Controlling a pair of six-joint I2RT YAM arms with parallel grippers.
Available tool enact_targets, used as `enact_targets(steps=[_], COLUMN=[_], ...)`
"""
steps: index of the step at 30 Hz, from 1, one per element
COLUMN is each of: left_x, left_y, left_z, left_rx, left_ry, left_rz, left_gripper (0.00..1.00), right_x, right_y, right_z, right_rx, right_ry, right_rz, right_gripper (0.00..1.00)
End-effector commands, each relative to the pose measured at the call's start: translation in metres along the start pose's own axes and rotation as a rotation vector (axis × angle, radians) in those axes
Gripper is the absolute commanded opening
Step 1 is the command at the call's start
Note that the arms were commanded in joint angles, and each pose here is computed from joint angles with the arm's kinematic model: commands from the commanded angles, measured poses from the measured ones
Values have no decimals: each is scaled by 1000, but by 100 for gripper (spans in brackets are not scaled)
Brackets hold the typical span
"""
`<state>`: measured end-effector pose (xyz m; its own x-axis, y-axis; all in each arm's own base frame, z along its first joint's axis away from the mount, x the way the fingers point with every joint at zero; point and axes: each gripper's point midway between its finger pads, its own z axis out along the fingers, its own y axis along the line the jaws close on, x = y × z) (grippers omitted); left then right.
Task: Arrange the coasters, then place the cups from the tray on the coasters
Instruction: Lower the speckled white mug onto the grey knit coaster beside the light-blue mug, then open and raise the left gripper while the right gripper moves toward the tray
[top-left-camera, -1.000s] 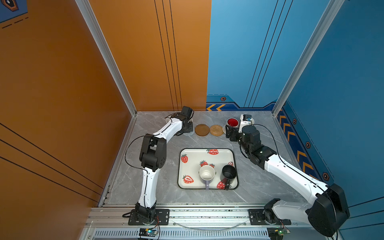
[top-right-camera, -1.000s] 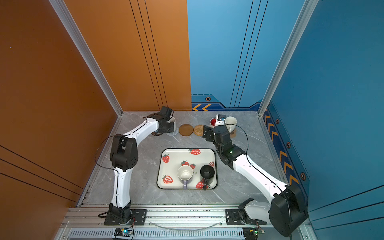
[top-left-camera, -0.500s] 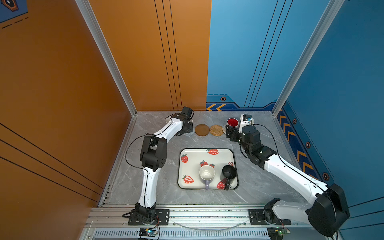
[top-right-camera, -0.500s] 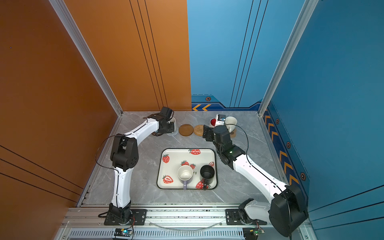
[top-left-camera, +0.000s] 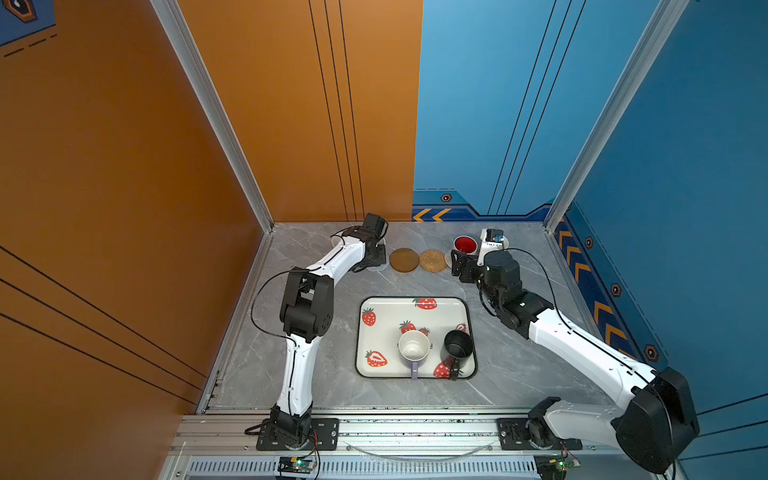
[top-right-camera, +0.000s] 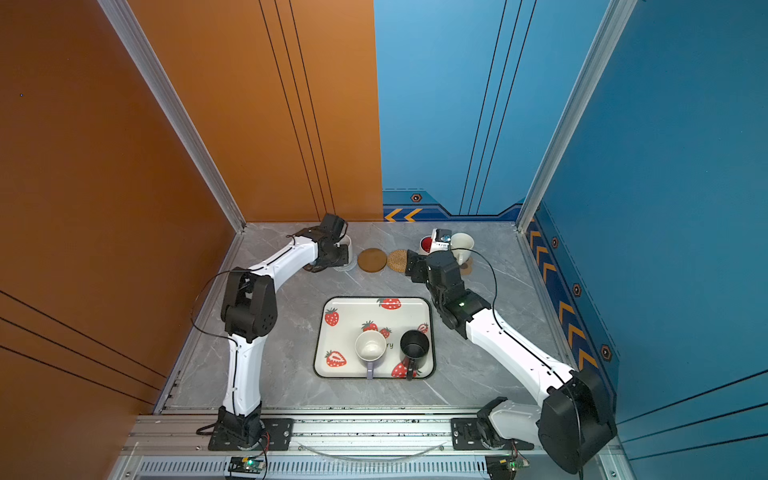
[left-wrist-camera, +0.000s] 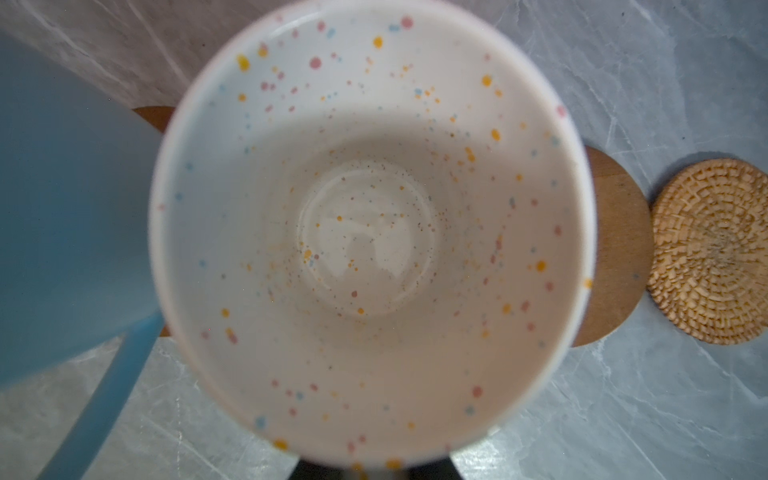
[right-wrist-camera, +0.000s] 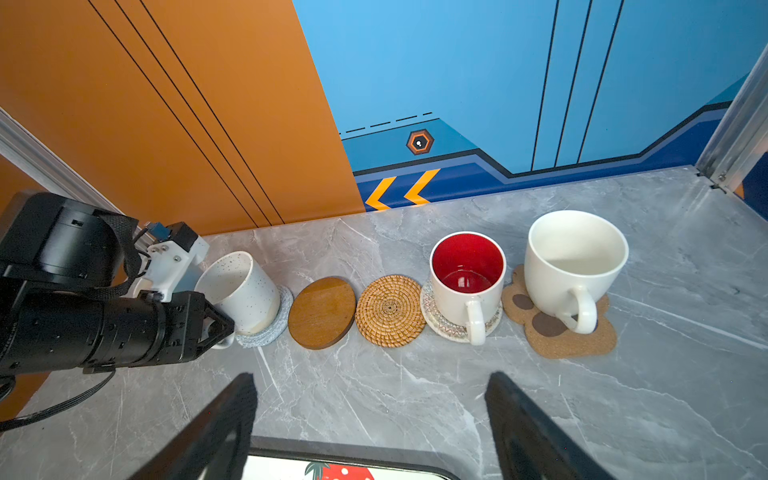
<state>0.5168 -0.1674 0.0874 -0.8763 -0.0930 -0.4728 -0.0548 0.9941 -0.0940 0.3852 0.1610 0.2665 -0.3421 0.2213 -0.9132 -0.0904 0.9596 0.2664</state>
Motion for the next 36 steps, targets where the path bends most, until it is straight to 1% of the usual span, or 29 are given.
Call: enact_targets(steps=[1, 3, 9, 12, 16, 18, 21, 28, 36], left_x=[-10, -8, -6, -7, -6, -6, -7, -14, -24], left_y=[-8, -11, -12, -14, -15, -14, -14, -18, -26], left_z=[-7, -8, -13, -17, -20, -24, -31, -58, -104], left_rx=[21, 22, 7, 10, 13, 11, 14, 34, 61], left_ry=[-30, -26, -25, -29, -29, -32, -41, -82, -163], left_rz=[20, 33, 61, 66, 69, 71, 72, 94, 115], left_gripper=[5, 14, 27, 36, 51, 55, 58, 60, 61], right_x=[3, 4, 4, 3, 4, 3, 2, 3, 5], right_y=[-4, -5, -4, -3, -3, -3, -3, -1, 10], right_z=[-2, -2, -2, -2, -4, -5, -5, -5, -1], right_rx=[2, 6, 0, -4, -6, -6, -5, -15, -63], right_ry=[10, 9, 10, 9, 12, 9, 7, 9, 39], right_rz=[14, 18, 24, 26, 26, 28, 31, 37, 40], right_gripper=[85, 85, 85, 85, 85, 85, 85, 85, 84])
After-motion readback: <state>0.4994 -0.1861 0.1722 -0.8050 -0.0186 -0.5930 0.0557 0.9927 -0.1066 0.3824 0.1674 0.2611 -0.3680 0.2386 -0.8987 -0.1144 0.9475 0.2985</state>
